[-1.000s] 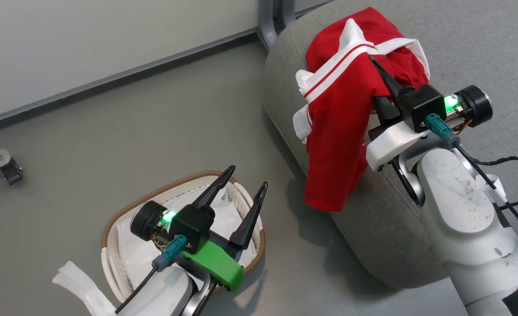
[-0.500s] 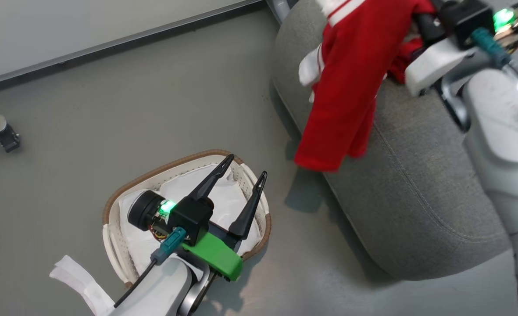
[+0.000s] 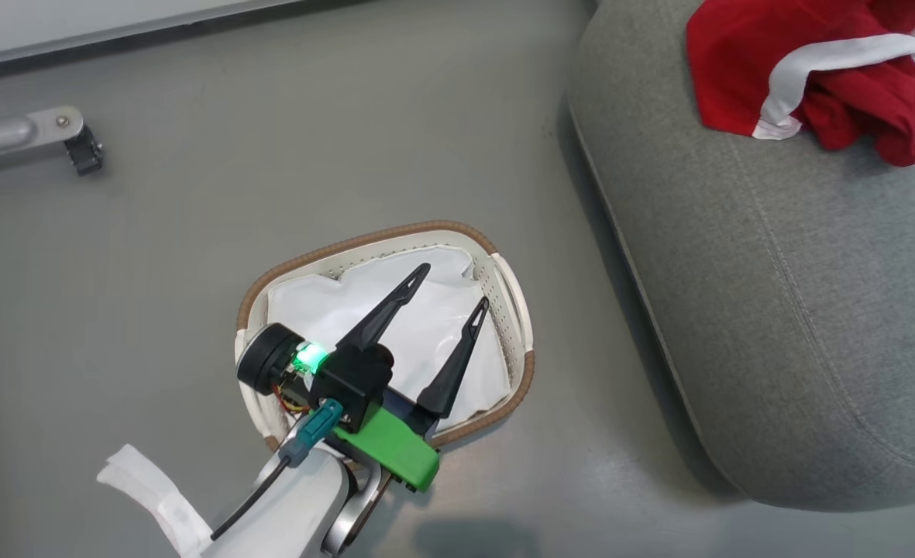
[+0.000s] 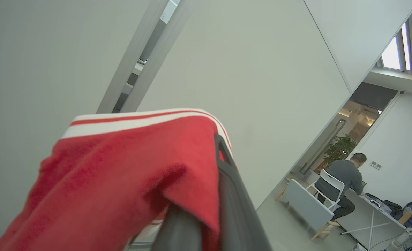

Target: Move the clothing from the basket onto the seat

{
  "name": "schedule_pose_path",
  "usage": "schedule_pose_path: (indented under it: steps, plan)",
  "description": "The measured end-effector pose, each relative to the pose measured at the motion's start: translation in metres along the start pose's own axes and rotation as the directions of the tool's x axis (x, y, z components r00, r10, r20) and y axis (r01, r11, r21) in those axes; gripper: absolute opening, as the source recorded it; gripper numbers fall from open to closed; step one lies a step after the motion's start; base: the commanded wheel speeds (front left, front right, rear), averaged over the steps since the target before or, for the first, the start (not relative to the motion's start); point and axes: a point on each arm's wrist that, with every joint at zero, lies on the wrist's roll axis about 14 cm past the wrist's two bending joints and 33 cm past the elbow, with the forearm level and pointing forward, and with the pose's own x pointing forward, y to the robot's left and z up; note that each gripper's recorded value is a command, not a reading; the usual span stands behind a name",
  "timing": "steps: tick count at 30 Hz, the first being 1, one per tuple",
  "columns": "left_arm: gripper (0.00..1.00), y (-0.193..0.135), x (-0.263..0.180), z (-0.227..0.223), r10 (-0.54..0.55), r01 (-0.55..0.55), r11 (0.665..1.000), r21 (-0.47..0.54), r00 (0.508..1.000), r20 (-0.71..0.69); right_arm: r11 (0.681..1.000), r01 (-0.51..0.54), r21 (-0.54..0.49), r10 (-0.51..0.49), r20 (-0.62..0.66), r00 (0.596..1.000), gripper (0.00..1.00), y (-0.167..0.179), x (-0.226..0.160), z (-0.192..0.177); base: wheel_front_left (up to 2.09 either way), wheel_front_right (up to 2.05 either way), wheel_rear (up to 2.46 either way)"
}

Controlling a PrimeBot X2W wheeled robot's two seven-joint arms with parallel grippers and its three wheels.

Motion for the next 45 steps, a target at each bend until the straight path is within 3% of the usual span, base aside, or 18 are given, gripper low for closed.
schedule_pose_path:
  steps: [4, 10, 15, 19, 20, 21, 22, 34, 45]
  plan:
    - [1.0, 0.013, -0.003, -0.009, 0.028, -0.028, 1.0, -0.004, 0.999, -0.018, 1.0, 0.012, 0.011, -0.01, -0.171, 0.985, 0.0, 0.006, -0.004, -0.071, 0.0, 0.0, 0.0]
    - [1.0, 0.03, -0.003, -0.025, 0.053, -0.054, 0.998, -0.015, 0.998, -0.046, 0.993, -0.034, 0.114, 0.081, -0.434, 0.897, 0.0, 0.08, -0.056, -0.206, 0.0, 0.0, 0.0]
    - [1.0, 0.04, -0.003, -0.036, 0.064, -0.066, 0.998, -0.02, 0.996, -0.068, 0.982, -0.077, 0.175, 0.159, -0.527, 0.835, 0.0, 0.137, -0.097, -0.26, 0.0, 0.0, 0.0]
    - [1.0, 0.042, -0.003, -0.043, 0.06, -0.062, 0.998, -0.016, 0.995, -0.085, 0.974, -0.076, 0.214, 0.183, -0.541, 0.821, 0.02, 0.159, -0.115, -0.271, 0.0, 0.0, 0.0]
    - [1.0, 0.041, -0.002, -0.043, 0.058, -0.059, 0.998, -0.016, 0.995, -0.085, 0.975, -0.072, 0.212, 0.179, -0.543, 0.821, 0.3, 0.158, -0.118, -0.272, 0.0, 0.0, 0.0]
    - [1.0, 0.04, -0.001, -0.043, 0.057, -0.058, 0.998, -0.015, 0.995, -0.085, 0.975, -0.073, 0.209, 0.178, -0.544, 0.82, 0.49, 0.158, -0.121, -0.272, 0.0, 0.0, 0.0]
    - [1.0, 0.04, -0.001, -0.044, 0.055, -0.056, 0.998, -0.014, 0.995, -0.088, 0.975, -0.075, 0.209, 0.179, -0.542, 0.821, 1.0, 0.159, -0.123, -0.272, 0.0, 0.0, 0.0]
    - [1.0, 0.038, 0.003, -0.029, 0.075, -0.075, 0.997, -0.008, 0.995, -0.061, 0.972, -0.099, 0.212, 0.195, -0.505, 0.841, 1.0, 0.157, -0.157, -0.254, 0.0, 0.0, 0.0]
    - [1.0, 0.042, -0.006, 0.0, 0.156, -0.156, 0.988, -0.008, 0.988, -0.007, 0.959, -0.106, 0.262, 0.205, -0.387, 0.899, 1.0, 0.152, -0.175, -0.205, 0.0, 0.0, 0.0]
